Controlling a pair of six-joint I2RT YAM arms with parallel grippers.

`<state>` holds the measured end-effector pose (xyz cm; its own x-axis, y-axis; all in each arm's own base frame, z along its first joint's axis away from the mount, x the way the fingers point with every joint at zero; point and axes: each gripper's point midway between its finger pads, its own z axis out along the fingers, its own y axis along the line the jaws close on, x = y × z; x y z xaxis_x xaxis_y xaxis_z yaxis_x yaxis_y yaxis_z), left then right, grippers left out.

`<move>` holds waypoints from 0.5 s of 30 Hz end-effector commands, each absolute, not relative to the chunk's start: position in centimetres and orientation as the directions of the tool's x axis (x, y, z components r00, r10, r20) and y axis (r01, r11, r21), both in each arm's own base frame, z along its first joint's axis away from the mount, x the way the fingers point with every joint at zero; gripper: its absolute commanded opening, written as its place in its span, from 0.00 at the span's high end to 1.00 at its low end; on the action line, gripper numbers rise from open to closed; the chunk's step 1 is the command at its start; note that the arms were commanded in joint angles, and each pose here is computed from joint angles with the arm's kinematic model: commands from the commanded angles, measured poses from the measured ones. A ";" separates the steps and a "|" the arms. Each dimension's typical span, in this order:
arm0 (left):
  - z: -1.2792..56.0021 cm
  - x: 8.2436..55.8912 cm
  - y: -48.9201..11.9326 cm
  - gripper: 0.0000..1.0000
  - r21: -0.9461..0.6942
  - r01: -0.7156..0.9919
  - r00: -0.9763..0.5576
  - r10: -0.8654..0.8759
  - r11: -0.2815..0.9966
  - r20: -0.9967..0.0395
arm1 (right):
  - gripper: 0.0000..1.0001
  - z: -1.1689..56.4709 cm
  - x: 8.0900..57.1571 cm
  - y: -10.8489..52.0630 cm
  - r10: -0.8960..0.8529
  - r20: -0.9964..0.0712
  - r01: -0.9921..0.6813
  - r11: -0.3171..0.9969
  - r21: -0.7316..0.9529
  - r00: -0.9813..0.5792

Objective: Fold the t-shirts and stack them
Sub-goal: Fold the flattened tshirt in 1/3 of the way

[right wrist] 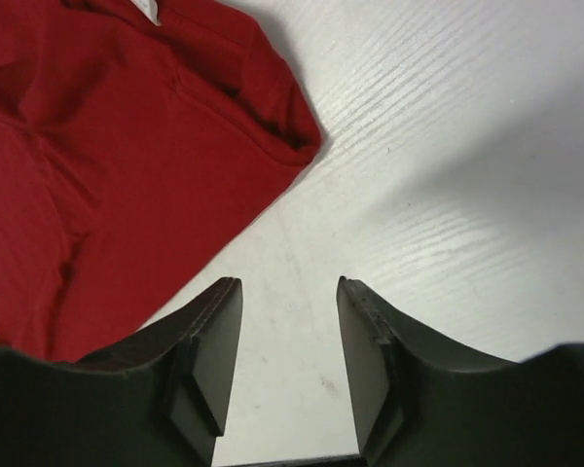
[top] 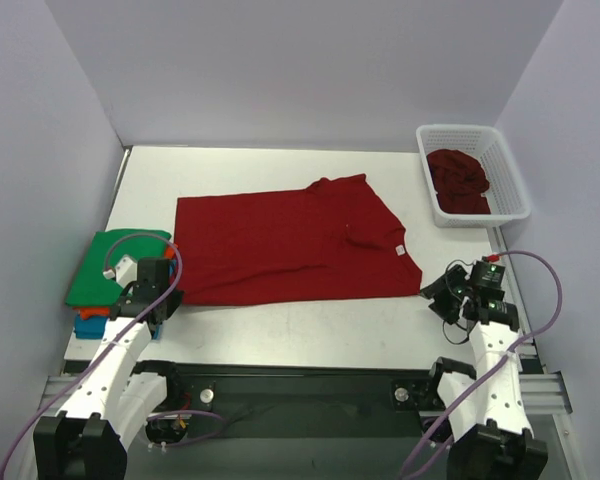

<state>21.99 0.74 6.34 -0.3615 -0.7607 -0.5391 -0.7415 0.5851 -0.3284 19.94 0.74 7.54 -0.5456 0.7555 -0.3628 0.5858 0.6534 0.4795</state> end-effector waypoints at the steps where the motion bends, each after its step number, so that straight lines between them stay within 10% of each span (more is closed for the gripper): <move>1: 6.4 22.0 1.0 1.00 -0.321 -0.750 -0.358 -0.763 0.578 -0.538 | 0.54 6.0 21.6 1.8 0.738 -0.345 0.535 0.664 0.522 -0.580; 15: 6.1 21.9 0.9 1.00 -0.317 -0.730 -0.379 -0.744 0.606 -0.550 | 0.59 2.3 25.7 0.6 0.681 -0.393 0.567 0.732 0.377 -0.618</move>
<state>21.89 0.70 6.14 -0.3742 -0.7553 -0.5381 -0.7384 0.5937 -0.3198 23.64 1.86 1.33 -0.6580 0.6855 -0.3116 0.5648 0.7230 0.3979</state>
